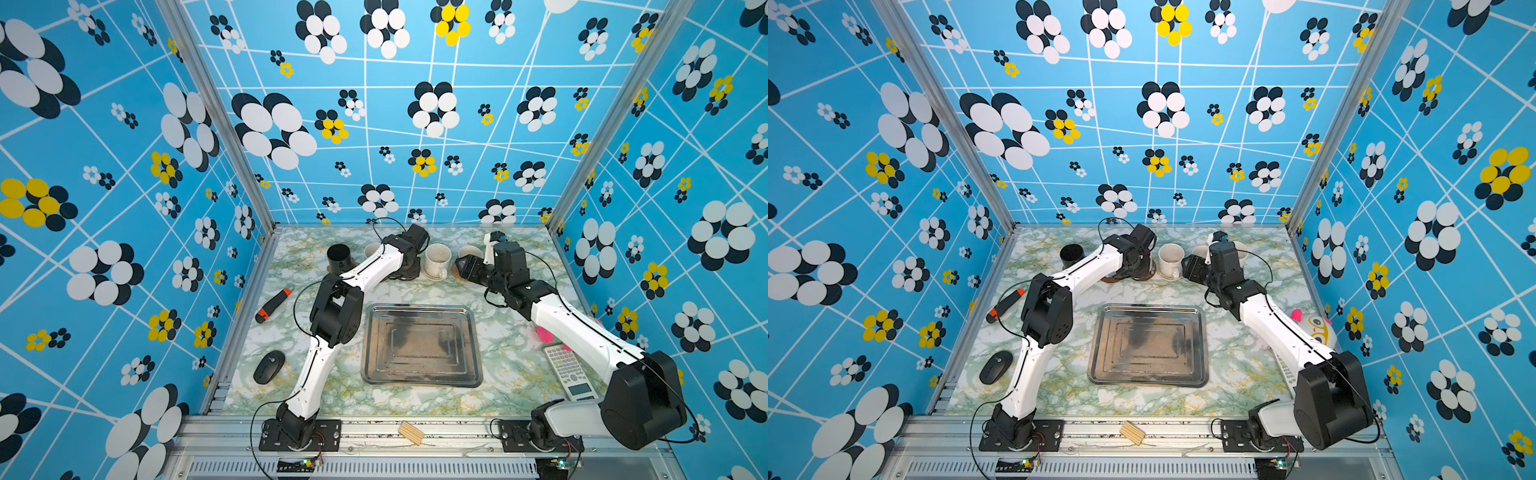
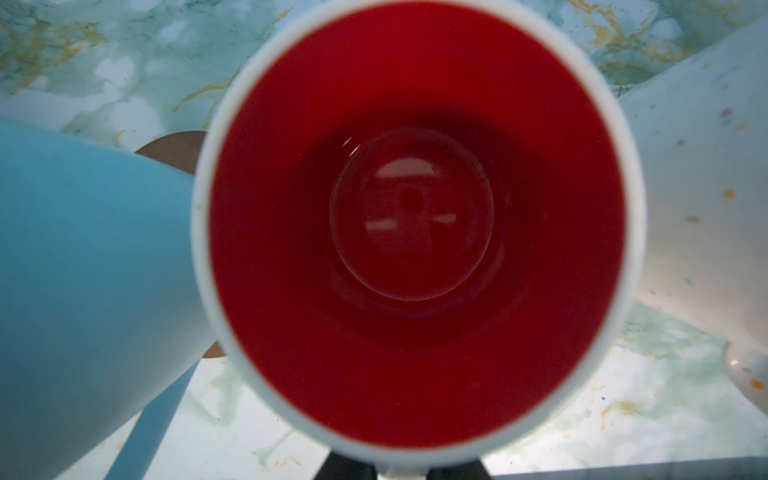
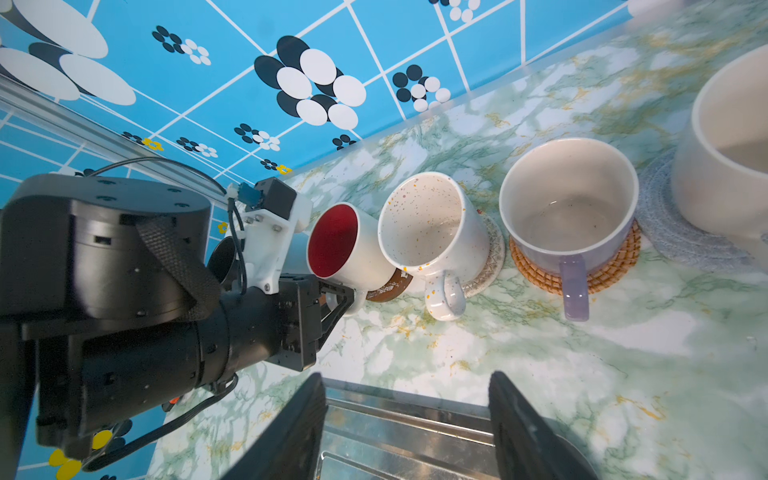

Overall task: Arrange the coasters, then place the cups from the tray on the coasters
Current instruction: 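Lower the red-lined mug onto the wooden coaster with the left gripper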

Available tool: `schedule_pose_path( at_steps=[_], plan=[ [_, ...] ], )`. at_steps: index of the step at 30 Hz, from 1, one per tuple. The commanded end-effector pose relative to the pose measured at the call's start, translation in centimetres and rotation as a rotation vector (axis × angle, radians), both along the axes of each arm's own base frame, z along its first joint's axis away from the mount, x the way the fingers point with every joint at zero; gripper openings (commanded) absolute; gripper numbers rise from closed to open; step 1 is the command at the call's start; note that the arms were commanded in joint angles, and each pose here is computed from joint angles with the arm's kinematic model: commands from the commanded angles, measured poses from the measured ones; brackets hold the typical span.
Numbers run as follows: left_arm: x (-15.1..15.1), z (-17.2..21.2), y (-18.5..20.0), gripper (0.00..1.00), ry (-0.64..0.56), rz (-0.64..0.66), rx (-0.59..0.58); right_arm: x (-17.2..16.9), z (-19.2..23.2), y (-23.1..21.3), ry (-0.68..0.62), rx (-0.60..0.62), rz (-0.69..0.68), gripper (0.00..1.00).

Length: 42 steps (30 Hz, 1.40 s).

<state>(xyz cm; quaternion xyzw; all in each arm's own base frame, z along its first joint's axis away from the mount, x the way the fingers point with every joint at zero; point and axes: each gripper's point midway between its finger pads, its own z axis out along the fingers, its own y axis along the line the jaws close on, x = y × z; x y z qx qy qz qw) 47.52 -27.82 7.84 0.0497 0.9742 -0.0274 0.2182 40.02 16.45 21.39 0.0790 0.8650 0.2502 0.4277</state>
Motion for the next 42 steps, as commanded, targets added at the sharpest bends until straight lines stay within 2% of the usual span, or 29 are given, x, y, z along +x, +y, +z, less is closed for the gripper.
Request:
schedule_pose_path(
  at_steps=[1, 22, 30, 42],
  plan=[
    [1.56, 1.34, -0.31, 0.0, -0.054, 0.024, -0.033, 0.36, 0.5, 0.07, -0.01, 0.0, 0.012, 0.65],
    [1.11, 0.82, -0.14, 0.01, -0.017, 0.031, -0.018, 0.21, 0.49, -0.18, -0.008, 0.004, 0.01, 0.65],
    [1.02, 0.74, -0.02, 0.16, -0.013, 0.031, -0.012, 0.13, 0.69, -0.19, -0.012, 0.006, 0.01, 0.64],
    [0.88, 1.2, -0.2, 0.28, -0.017, 0.029, -0.019, 0.06, 0.58, -0.33, -0.01, 0.006, 0.007, 0.65]
  ],
)
